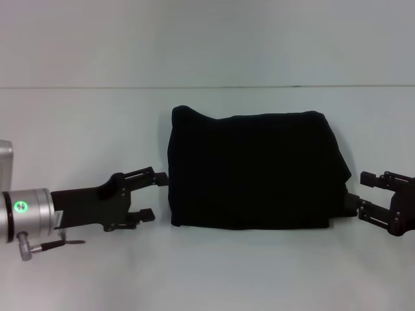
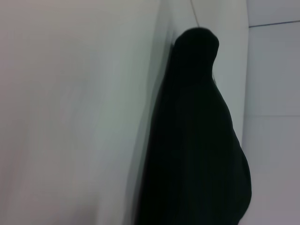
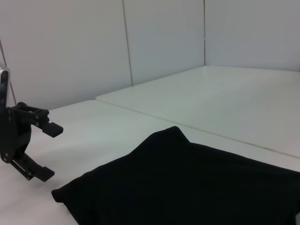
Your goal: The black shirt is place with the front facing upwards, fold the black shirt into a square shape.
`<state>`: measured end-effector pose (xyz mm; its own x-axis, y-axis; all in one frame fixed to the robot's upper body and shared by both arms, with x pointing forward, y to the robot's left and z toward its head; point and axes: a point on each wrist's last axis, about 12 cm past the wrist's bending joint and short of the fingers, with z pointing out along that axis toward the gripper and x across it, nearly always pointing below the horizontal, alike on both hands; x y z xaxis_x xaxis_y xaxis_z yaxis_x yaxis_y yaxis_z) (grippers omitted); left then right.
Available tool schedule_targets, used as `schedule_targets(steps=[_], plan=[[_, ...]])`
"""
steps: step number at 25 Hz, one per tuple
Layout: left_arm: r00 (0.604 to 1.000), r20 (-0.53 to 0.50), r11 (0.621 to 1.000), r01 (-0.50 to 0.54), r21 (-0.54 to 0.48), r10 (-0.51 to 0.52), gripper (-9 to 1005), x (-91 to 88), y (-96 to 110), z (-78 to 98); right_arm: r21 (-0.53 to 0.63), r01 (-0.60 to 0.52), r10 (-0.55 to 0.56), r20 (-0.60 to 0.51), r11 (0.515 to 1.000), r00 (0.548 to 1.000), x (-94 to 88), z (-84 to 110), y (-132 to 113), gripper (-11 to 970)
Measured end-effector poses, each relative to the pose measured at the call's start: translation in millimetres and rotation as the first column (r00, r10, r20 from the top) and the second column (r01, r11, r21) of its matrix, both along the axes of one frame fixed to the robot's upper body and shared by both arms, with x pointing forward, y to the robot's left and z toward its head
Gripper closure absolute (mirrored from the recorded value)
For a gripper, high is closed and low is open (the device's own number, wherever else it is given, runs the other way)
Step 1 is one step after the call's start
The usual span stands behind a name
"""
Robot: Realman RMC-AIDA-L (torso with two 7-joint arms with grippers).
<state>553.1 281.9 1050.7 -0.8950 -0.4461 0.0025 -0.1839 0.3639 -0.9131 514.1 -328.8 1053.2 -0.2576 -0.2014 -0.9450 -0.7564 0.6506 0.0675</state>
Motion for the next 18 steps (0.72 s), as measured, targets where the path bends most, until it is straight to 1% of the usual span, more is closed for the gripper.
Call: schedule_targets(steps=[3, 8, 18], plan=[[1.0, -0.011, 1.0, 0.015, -0.012, -0.015, 33, -0.4, -6.6, -0.6, 0.0, 0.001, -0.001, -0.002, 1.0, 1.0, -1.0, -0.6, -0.3, 353], [0.999, -0.029, 0.999, 0.044, 0.001, -0.044, 48, 0.7, -19.6, -3.9, 0.005, -0.003, 0.003, 0.001, 1.0, 1.0, -1.6, 0.6, -1.1, 352], [0.999, -0.03, 0.999, 0.028, 0.044, -0.027, 79, 6.7, -25.4, -7.4, 0.011, -0.012, 0.012, 0.001, 1.0, 1.0, -2.2, 0.9, 0.2, 352]])
